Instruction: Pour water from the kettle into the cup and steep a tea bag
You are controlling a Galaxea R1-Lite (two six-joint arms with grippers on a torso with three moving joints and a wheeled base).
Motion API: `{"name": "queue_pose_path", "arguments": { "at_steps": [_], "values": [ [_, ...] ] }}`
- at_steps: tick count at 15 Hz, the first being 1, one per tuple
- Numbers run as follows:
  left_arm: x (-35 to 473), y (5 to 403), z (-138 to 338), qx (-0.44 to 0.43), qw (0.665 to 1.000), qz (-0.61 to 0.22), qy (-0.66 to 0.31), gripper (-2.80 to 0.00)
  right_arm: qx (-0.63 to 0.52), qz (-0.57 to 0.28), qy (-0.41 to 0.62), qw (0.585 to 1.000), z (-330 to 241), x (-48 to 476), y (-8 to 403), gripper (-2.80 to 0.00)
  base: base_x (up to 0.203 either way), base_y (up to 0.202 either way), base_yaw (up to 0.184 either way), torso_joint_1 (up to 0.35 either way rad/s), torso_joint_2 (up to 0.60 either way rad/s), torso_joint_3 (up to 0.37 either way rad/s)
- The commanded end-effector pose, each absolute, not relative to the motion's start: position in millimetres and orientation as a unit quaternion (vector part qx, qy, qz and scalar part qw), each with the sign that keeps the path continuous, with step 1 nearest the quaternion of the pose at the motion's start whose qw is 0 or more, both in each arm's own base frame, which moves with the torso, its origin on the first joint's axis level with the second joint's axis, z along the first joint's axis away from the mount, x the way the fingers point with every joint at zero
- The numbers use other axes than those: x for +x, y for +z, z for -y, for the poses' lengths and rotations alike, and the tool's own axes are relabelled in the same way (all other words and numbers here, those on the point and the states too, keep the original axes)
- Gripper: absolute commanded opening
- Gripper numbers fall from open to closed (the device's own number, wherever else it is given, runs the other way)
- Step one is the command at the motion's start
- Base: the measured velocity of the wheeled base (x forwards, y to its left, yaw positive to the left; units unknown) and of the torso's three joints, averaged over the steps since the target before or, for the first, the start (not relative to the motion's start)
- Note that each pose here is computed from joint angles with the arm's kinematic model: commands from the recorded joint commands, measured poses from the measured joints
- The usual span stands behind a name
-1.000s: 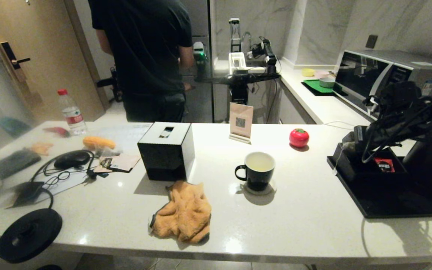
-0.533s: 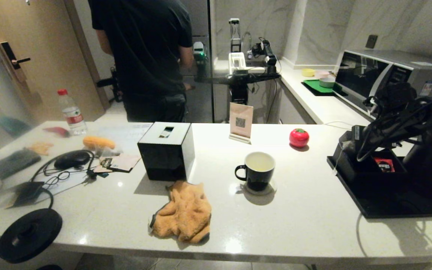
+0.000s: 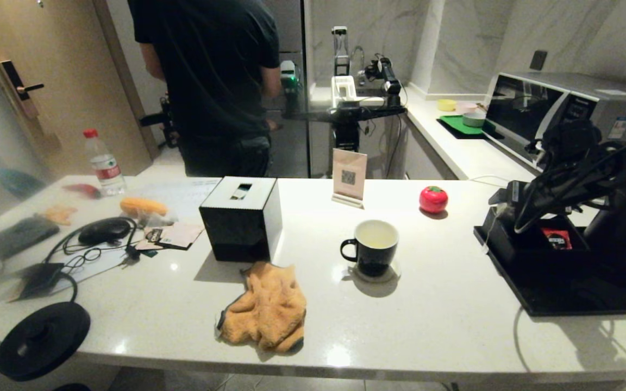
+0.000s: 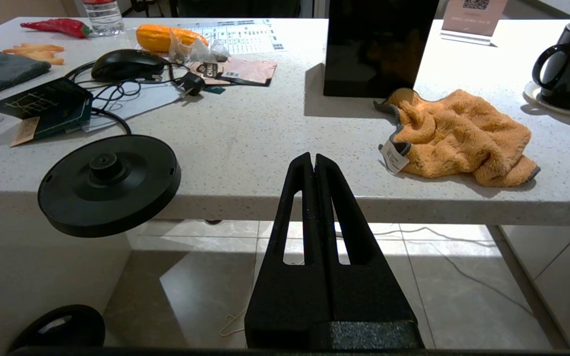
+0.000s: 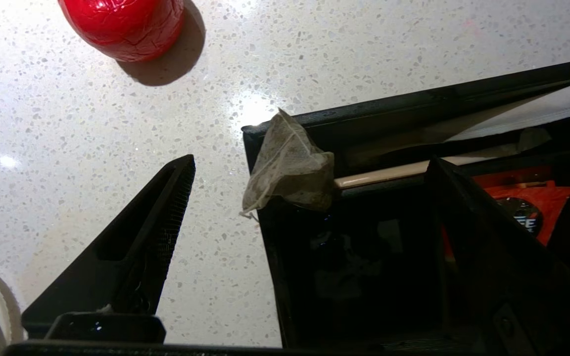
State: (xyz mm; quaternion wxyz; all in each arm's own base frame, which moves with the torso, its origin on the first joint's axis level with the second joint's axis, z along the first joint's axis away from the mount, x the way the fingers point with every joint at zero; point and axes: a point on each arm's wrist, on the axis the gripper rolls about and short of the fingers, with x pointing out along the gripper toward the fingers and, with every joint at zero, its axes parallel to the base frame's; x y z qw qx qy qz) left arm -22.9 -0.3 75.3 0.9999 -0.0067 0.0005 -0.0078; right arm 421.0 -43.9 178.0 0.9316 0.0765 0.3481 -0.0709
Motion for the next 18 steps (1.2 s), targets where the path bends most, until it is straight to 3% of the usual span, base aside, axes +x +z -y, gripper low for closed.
{"name": "queue_pose_path", "arguments": {
  "at_steps": [1,18],
  "values": [
    [-22.8,75.3,0.3,-0.007,1.0,-0.001,-0.008,-2.8,0.08,-0.348,-0.07,0.931,40.9,421.2,177.9,0.0,0.0,0.0,0.0,0.0,0.0,0.0],
    [-22.8,75.3,0.3,-0.007,1.0,-0.001,-0.008,-2.8,0.068,-0.355,-0.097,0.927,39.5,426.1,168.4,0.0,0.0,0.0,0.0,0.0,0.0,0.0]
  ]
}}
